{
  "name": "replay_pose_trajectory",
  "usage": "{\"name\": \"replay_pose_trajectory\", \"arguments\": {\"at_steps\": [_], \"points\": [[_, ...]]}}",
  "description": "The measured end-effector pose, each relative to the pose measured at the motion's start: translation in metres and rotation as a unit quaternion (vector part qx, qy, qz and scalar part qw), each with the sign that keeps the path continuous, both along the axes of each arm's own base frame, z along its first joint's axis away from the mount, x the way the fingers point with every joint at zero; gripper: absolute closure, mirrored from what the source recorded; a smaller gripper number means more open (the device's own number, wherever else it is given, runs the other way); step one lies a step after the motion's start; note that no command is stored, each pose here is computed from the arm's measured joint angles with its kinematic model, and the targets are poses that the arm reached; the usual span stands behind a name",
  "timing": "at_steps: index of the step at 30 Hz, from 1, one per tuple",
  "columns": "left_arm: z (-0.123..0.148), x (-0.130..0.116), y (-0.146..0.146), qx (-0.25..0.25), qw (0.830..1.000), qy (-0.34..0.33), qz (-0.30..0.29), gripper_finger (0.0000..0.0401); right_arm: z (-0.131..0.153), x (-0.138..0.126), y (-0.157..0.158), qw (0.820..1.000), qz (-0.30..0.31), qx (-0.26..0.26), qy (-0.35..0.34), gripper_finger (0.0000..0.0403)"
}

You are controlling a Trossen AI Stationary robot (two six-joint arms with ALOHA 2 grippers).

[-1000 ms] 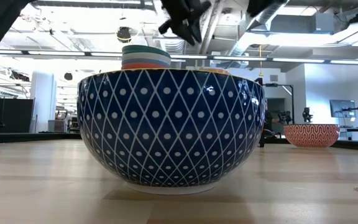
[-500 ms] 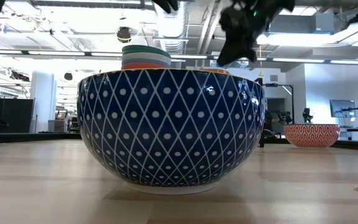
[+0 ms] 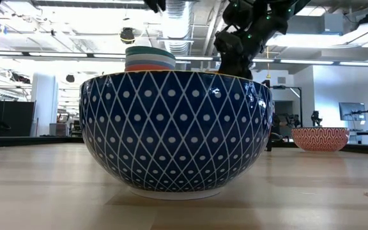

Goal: Place and stack bowls onto a shelf
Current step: Adjust the light blue pattern bowl on the shelf, then stack the yellow pattern bowl on top of the light blue pattern bowl on the shelf

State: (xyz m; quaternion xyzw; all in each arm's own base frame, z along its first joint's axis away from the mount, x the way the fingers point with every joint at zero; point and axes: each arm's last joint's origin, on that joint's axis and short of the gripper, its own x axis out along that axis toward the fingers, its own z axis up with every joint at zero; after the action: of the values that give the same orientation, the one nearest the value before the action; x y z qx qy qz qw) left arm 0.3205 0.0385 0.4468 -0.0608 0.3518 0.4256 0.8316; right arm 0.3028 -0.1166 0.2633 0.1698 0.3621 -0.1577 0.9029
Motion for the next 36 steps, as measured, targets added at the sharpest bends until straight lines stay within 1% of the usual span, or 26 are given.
{"name": "replay_pose_trajectory", "arguments": {"at_steps": [6,12,15,20,25,28,33,36], "points": [[-0.003,-0.005,-0.004,-0.012,1.0,0.016,0.012,0.0279,0.013,-0.008,-0.004,0.999,-0.021,-0.033,-0.014,0.0322],[-0.003,-0.004,-0.004,-0.015,1.0,0.013,0.011,0.0279,0.012,-0.014,-0.022,0.998,-0.042,-0.048,-0.01,0.0322],[-0.003,-0.004,-0.004,-0.024,1.0,0.013,0.006,0.0279,0.013,-0.016,-0.029,0.997,-0.052,-0.052,-0.021,0.0322],[-0.004,-0.004,-0.004,-0.03,0.999,0.01,0.005,0.0279,0.014,-0.018,-0.035,0.997,-0.053,-0.055,-0.022,0.0322],[-0.004,-0.003,-0.006,-0.036,0.999,0.0,0.012,0.0279,0.014,-0.016,-0.03,0.998,-0.028,-0.04,-0.029,0.0322],[-0.003,-0.003,-0.01,-0.028,0.999,-0.009,0.022,0.0279,0.013,-0.014,-0.021,0.999,-0.011,-0.03,-0.019,0.0322],[-0.002,0.0,-0.021,-0.024,0.999,-0.039,0.024,0.0279,0.027,-0.009,-0.002,0.999,0.034,-0.01,-0.002,0.0322],[-0.004,0.009,-0.032,-0.017,0.998,-0.053,0.013,0.0279,0.039,-0.01,0.01,0.998,0.059,-0.008,0.008,0.0322]]}}
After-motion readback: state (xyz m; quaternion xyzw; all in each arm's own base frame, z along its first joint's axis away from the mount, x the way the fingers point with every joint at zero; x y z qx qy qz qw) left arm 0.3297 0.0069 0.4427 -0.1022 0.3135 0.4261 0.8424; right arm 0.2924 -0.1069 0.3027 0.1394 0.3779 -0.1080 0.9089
